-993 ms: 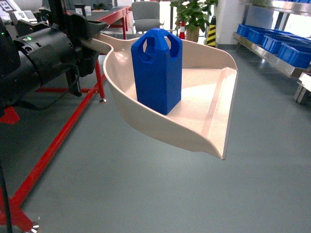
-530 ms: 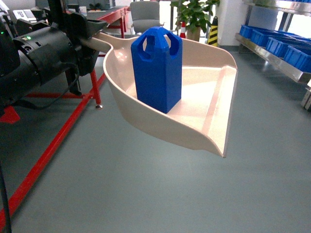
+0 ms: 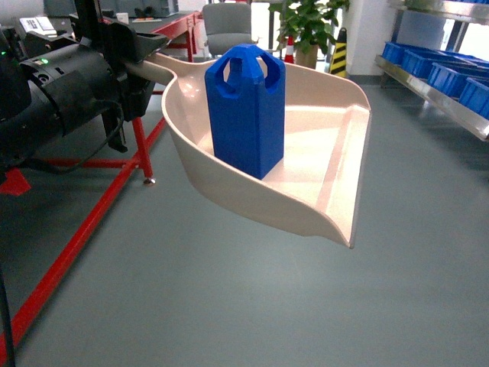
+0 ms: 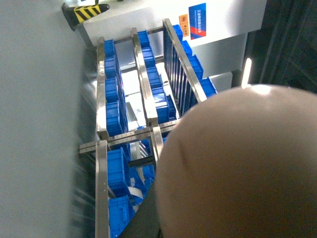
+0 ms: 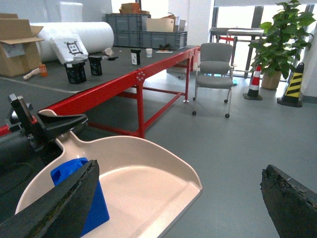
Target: Place part in tray to right shelf
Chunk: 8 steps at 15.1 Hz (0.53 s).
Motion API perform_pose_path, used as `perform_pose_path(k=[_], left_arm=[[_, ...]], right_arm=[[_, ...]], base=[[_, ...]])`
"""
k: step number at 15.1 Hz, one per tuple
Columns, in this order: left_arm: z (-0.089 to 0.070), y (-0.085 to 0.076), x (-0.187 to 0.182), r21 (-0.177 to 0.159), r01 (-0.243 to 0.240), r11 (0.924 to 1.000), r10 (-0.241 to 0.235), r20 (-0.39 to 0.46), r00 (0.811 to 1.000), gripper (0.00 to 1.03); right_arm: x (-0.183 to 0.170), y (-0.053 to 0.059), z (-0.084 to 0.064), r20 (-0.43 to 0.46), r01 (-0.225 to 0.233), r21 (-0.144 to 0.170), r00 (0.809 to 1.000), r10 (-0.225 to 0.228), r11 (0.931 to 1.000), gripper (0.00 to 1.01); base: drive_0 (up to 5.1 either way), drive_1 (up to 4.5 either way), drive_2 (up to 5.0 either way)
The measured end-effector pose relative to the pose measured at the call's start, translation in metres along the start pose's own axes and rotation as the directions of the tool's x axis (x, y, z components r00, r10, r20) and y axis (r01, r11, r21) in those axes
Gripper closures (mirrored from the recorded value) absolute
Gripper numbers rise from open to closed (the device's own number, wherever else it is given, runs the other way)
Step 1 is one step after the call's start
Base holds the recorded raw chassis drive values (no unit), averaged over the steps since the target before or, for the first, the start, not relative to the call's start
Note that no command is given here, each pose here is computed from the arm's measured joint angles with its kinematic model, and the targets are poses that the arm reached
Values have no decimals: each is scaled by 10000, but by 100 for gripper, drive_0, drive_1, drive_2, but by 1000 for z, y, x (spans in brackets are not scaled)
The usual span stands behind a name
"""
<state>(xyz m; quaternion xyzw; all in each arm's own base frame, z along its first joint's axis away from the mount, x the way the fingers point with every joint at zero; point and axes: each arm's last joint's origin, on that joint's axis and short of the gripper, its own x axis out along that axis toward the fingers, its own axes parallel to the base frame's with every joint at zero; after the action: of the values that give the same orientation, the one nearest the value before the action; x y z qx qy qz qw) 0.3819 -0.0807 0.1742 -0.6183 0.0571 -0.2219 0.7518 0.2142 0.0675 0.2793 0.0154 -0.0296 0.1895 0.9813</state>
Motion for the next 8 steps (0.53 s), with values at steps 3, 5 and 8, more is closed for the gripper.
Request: perform_pose_path(k=[3, 5, 8], left_arm=[[0, 0, 0, 4, 21, 10000, -21, -8, 10000, 90], [0, 0, 0, 2, 13, 10000, -13, -9, 10000, 90], [0, 0, 0, 0, -19, 10000, 19, 0, 10000, 90]], right_arm=[[0, 0, 0, 15, 0, -1, 10000, 0, 10000, 3], [0, 0, 0, 30, -1, -3, 10000, 1, 10000, 3], [0, 0, 0, 19, -4, -2, 10000, 4, 10000, 3]], base=[[11, 443, -421], [11, 443, -421], [11, 443, -421]])
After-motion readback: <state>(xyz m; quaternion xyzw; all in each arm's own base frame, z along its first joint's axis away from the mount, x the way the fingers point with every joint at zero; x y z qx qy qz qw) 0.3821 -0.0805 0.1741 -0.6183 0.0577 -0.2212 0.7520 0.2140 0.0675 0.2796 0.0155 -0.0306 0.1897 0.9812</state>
